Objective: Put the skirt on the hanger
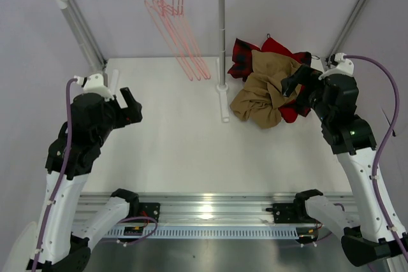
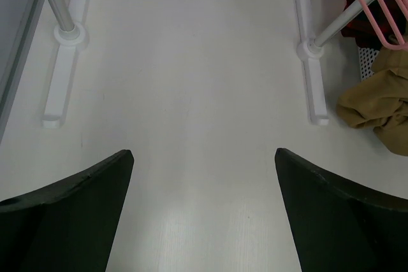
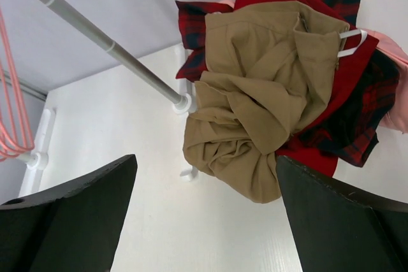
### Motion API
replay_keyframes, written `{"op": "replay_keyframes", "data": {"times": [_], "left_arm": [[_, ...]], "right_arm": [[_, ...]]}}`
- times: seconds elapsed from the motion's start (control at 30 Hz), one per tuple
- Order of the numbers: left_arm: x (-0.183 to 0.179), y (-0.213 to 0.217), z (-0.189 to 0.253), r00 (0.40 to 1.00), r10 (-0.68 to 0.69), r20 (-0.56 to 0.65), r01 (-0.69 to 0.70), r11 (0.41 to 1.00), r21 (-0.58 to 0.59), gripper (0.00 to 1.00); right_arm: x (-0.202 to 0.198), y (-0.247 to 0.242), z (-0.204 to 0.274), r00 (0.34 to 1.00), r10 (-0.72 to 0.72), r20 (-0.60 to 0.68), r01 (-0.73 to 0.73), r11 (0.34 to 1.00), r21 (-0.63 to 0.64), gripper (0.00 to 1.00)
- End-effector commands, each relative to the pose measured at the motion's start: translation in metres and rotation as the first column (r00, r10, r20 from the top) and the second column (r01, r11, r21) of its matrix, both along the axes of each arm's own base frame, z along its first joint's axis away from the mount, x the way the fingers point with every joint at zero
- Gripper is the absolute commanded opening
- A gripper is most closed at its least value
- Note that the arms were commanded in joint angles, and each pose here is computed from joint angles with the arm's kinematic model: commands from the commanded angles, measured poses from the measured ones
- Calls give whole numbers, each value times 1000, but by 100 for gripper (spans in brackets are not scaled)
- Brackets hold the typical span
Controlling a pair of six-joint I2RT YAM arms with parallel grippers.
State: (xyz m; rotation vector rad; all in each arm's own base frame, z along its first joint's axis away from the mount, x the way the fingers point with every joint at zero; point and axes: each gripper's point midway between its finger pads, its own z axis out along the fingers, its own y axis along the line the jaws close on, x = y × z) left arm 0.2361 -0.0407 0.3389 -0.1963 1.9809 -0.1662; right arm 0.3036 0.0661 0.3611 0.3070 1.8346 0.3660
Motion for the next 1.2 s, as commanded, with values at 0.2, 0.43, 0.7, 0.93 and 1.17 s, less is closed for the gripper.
{"op": "replay_keyframes", "data": {"times": [0.2, 0.43, 0.7, 0.93, 1.17], "left_arm": [[-10, -15, 18, 992, -102, 76, 105, 994, -35, 100], [-1, -40, 54, 964, -211, 165, 226, 971, -79, 99], [40, -79, 118, 908, -310, 281, 357, 924, -134, 99], [93, -100, 144, 926, -229, 300, 278, 952, -130, 96], [144, -95, 135, 965, -77, 252, 110, 986, -122, 92]], "right_arm": [[-6, 3, 22, 997, 13, 72, -17, 999, 45, 99], [-2, 3, 12, 999, -6, 41, 4, 998, 67, 99], [6, -5, -15, 998, -56, -24, 57, 998, 36, 99], [18, -14, -27, 991, -124, -54, 125, 992, 14, 99], [23, -24, -45, 975, -173, -142, 174, 985, -6, 99]]}}
